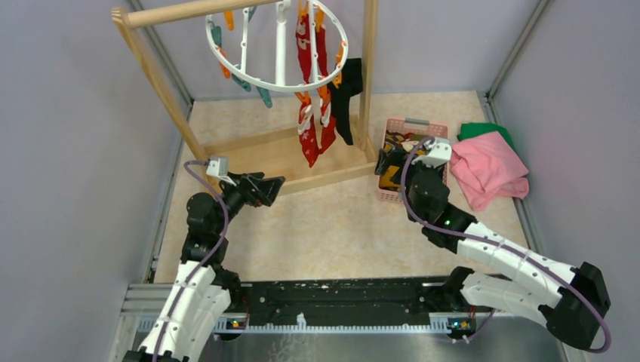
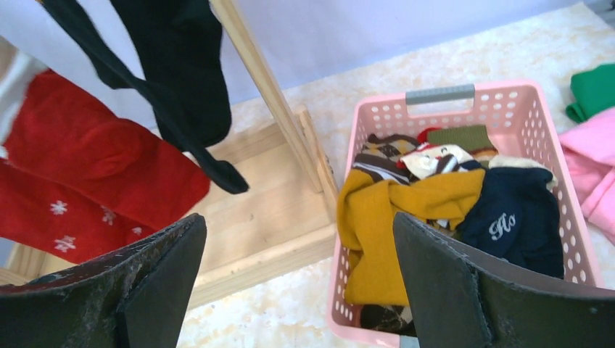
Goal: Clip the socks to the hanger
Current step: Reset both arms
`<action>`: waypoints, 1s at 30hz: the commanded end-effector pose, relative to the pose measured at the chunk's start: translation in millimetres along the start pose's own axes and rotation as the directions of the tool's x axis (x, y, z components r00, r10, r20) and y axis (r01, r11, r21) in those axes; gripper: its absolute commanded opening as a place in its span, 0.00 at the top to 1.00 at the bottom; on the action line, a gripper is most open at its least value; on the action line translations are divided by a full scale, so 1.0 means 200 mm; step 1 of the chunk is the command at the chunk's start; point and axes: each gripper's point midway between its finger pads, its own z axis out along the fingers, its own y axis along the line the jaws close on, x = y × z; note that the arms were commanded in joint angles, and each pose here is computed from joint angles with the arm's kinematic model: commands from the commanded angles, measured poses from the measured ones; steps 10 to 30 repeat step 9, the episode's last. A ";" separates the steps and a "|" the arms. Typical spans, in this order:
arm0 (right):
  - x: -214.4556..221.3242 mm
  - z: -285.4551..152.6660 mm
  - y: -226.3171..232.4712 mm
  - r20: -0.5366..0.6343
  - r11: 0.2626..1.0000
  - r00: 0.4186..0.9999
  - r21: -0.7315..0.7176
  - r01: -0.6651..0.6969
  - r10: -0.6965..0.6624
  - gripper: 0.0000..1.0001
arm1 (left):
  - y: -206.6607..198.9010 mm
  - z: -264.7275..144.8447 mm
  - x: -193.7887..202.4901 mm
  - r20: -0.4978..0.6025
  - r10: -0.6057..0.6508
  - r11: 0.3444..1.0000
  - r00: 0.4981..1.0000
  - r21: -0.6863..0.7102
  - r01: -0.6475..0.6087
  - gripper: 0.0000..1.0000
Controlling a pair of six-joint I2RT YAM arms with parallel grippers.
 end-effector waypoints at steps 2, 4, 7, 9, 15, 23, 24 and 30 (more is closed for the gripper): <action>-0.27 -0.05 0.07 0.132 1.000 0.991 0.008 -0.003 0.002 0.01 | -0.11 -0.04 -0.17 0.040 0.107 0.994 0.993 0.029 -0.108 0.01; -0.29 -0.05 0.07 0.141 1.000 0.990 0.009 0.003 -0.004 0.01 | -0.12 -0.05 -0.18 0.044 0.124 0.992 0.991 0.027 -0.125 0.01; -0.28 -0.05 0.07 0.146 1.000 0.989 0.015 0.007 -0.009 0.01 | -0.11 -0.05 -0.17 0.052 0.123 0.992 0.991 0.027 -0.125 0.01; -0.27 -0.06 0.06 0.146 1.000 0.989 0.012 0.006 -0.008 0.01 | -0.11 -0.05 -0.15 0.047 0.117 0.992 0.992 0.030 -0.119 0.01; -0.27 -0.06 0.06 0.146 1.000 0.989 0.012 0.006 -0.008 0.01 | -0.11 -0.05 -0.15 0.047 0.117 0.992 0.992 0.030 -0.119 0.01; -0.27 -0.06 0.06 0.146 1.000 0.989 0.012 0.006 -0.008 0.01 | -0.11 -0.05 -0.15 0.047 0.117 0.992 0.992 0.030 -0.119 0.01; -0.27 -0.06 0.06 0.146 1.000 0.989 0.012 0.006 -0.008 0.01 | -0.11 -0.05 -0.15 0.047 0.117 0.992 0.992 0.030 -0.119 0.01; -0.27 -0.06 0.06 0.146 1.000 0.989 0.012 0.006 -0.008 0.01 | -0.11 -0.05 -0.15 0.047 0.117 0.992 0.992 0.030 -0.119 0.01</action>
